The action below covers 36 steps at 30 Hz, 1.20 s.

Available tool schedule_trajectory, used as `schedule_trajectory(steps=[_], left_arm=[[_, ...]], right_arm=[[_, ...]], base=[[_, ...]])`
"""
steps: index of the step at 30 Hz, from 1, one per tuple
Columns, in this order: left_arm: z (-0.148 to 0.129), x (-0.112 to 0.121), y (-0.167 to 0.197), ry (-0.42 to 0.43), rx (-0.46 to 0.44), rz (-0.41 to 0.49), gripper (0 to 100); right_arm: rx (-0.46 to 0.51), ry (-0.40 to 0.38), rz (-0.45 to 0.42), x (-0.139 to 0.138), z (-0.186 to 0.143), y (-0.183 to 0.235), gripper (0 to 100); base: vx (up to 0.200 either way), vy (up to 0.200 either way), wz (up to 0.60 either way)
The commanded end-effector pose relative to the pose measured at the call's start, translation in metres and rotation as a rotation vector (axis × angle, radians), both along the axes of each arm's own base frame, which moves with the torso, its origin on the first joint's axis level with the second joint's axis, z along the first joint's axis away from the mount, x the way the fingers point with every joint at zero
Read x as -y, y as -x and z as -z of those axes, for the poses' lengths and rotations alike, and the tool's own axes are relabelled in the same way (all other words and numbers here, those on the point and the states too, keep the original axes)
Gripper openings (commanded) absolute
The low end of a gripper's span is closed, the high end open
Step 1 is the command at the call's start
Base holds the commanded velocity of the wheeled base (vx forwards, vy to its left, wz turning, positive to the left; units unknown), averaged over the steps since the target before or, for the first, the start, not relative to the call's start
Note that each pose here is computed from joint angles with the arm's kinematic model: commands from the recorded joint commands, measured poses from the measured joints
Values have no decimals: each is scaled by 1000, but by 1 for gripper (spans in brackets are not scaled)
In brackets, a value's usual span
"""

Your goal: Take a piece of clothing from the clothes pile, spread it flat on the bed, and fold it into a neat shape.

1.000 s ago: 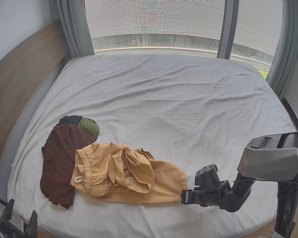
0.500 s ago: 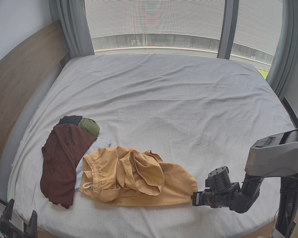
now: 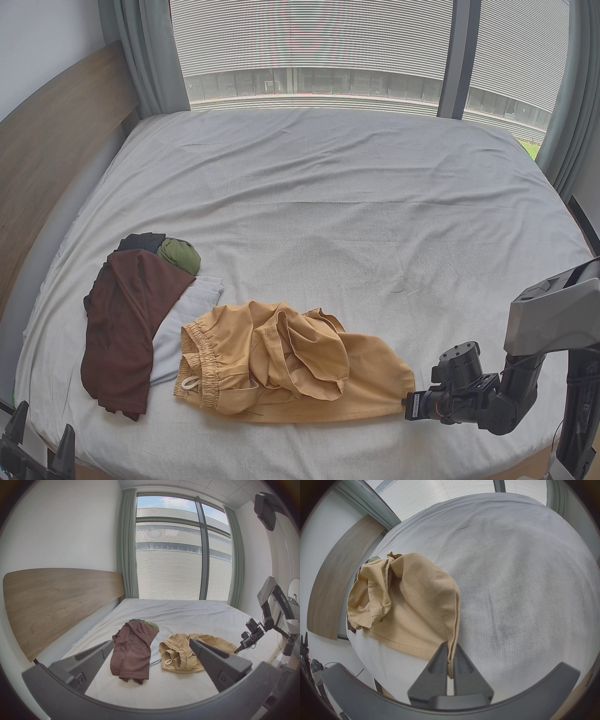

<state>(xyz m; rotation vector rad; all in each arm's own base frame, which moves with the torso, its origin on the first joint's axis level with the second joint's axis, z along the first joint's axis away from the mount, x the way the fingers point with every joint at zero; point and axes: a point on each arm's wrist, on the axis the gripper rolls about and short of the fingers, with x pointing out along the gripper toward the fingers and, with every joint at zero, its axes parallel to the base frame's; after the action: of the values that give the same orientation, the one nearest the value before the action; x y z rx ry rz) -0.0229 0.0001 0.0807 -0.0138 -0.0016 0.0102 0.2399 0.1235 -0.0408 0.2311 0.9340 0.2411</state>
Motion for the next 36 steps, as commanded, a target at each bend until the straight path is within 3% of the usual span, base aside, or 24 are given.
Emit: schedule_trajectory(steps=[1,36], left_arm=[[5,0,0,0,-6,-1,100],[5,0,0,-2,-6,-1,100]], right_arm=[[-18,16,4,8,3,7,0],[-21,45,35,39,4,19,0]], base=[[0,0,0],[0,0,0]])
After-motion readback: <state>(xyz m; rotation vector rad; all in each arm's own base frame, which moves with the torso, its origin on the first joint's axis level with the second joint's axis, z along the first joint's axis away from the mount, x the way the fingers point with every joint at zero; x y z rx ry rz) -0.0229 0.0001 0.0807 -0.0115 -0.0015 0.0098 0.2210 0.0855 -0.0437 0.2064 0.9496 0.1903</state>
